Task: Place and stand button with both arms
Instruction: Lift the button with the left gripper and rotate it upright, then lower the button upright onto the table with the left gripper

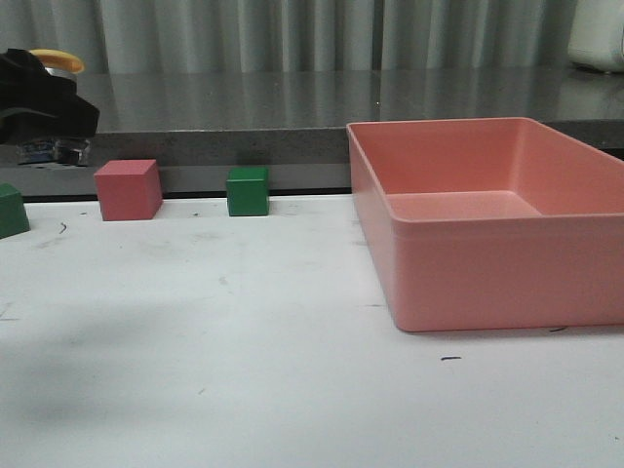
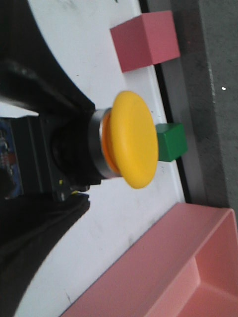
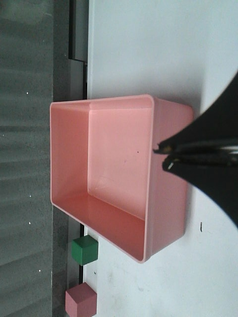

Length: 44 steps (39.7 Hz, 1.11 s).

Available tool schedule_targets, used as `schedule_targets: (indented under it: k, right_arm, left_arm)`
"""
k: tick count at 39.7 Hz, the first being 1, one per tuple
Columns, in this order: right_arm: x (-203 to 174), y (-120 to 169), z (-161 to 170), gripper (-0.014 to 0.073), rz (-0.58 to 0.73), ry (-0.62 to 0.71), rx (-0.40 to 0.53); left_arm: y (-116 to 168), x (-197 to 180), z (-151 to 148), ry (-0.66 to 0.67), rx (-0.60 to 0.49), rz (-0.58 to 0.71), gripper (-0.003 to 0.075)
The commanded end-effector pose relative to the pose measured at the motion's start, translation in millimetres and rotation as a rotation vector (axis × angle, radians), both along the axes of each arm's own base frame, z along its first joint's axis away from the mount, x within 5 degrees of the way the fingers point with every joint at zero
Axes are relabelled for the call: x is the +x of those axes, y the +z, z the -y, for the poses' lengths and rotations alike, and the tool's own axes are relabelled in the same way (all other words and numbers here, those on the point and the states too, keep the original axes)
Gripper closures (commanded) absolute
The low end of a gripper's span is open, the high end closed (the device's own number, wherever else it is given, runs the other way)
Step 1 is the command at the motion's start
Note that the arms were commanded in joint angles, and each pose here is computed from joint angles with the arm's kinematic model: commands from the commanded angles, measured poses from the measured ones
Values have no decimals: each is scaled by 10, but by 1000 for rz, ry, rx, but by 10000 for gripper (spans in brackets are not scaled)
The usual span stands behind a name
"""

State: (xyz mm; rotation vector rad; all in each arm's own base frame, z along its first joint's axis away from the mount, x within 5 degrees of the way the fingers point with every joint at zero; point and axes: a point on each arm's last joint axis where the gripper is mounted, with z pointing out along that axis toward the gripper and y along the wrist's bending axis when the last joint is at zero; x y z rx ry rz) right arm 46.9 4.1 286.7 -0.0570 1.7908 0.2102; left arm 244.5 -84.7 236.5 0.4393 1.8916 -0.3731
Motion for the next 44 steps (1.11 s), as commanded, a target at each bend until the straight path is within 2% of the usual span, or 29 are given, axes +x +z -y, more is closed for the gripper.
schedule_targets:
  k: [1,10,23,30,34,40,44]
  right_arm:
    - [5,161,-4,665,104,5,-2]
    - [5,161,-4,665,104,5,-2]
    - [5,161,-4,665,104,5,-2]
    - [5,161,-4,665,104,5,-2]
    - [5,161,-4,665,104,5,-2]
    - [5,161,-4,665,104,5,-2]
    - [5,161,-4,665,104,5,-2]
  left_arm:
    - [135,19,14,-97,-54,194,457]
    - [-271,269,28,-96,-9,223,456]
    - [-910,436,133,-147,-138,173,455]
    - [-1196,452,151,-168,-134,185,427]
    - [-1254,451,148,-161,-142,178,423]
    - [-1252,452,148,-183,-69,231,423]
    - [-1252,452,148,-185,-62,236,423]
